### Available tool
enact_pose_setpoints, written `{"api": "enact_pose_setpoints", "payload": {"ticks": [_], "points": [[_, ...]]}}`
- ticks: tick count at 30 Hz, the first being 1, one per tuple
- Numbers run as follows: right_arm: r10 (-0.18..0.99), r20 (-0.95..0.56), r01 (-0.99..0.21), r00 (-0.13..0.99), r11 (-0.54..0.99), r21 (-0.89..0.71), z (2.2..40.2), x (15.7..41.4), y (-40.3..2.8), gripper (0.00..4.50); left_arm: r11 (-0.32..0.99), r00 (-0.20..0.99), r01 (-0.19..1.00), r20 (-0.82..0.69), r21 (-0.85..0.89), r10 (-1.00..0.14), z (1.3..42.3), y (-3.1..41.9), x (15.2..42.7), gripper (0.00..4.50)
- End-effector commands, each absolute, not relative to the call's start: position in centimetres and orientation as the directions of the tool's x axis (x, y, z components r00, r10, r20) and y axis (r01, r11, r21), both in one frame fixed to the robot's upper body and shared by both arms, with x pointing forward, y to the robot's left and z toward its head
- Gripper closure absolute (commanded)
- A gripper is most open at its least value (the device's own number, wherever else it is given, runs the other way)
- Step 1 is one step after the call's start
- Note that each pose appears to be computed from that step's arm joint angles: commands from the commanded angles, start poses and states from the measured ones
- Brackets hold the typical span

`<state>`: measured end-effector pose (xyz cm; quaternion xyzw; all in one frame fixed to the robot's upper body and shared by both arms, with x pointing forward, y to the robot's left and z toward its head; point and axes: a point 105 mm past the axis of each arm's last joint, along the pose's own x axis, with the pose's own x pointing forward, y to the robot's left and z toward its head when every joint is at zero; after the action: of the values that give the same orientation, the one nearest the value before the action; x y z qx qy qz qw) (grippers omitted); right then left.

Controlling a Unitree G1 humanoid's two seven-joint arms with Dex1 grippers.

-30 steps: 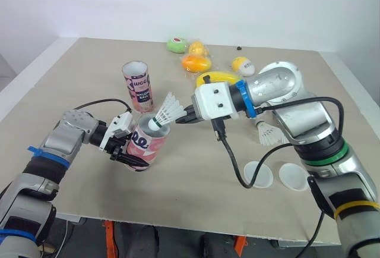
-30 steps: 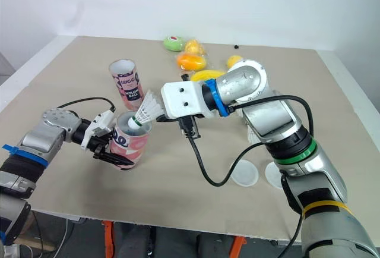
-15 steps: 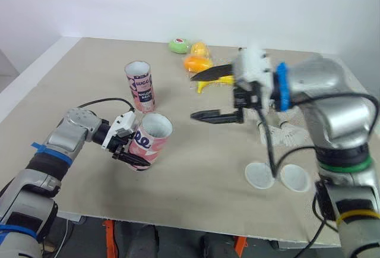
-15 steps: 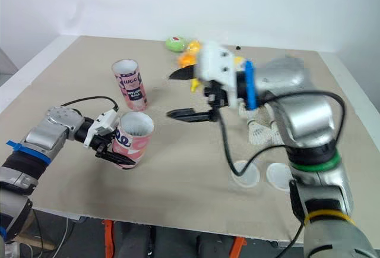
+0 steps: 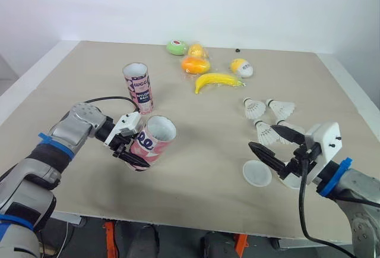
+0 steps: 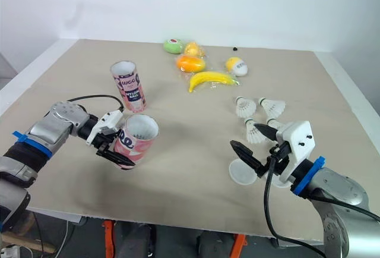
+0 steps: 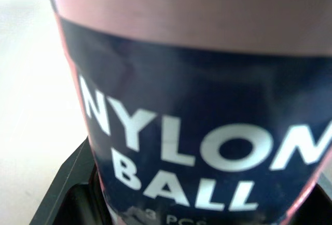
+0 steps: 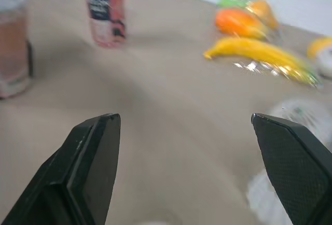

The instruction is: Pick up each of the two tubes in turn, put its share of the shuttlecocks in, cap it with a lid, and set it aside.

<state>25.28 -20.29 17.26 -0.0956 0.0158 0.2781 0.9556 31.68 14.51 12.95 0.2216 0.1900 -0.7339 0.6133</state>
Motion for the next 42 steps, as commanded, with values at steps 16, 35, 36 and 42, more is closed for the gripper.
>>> {"api": "enact_pose_setpoints", "payload": {"ticks": [16, 35, 36, 42], "points": [[0.289, -0.214, -0.316, 0.933, 0.943, -0.104, 11.7, 31.7, -23.8, 0.17, -0.197, -0.185, 0.98, -0.541, -0.036, -0.821, 12.0, 14.1, 31.0, 1.42], [0.386, -0.194, -0.416, 0.902, 0.898, -0.144, 13.1, 32.0, -21.7, 4.48, -0.196, -0.185, 0.98, -0.525, -0.035, -0.831, 12.0, 13.8, 31.0, 1.42], [0.418, -0.186, -0.445, 0.889, 0.883, -0.147, 13.5, 31.6, -21.2, 4.48, -0.196, -0.185, 0.98, -0.525, -0.034, -0.831, 12.0, 13.7, 31.0, 1.42], [0.777, -0.122, -0.77, 0.618, 0.565, -0.297, 19.1, 26.7, -14.1, 4.48, -0.196, -0.185, 0.98, -0.525, -0.035, -0.831, 12.0, 13.6, 31.1, 1.42]]}}
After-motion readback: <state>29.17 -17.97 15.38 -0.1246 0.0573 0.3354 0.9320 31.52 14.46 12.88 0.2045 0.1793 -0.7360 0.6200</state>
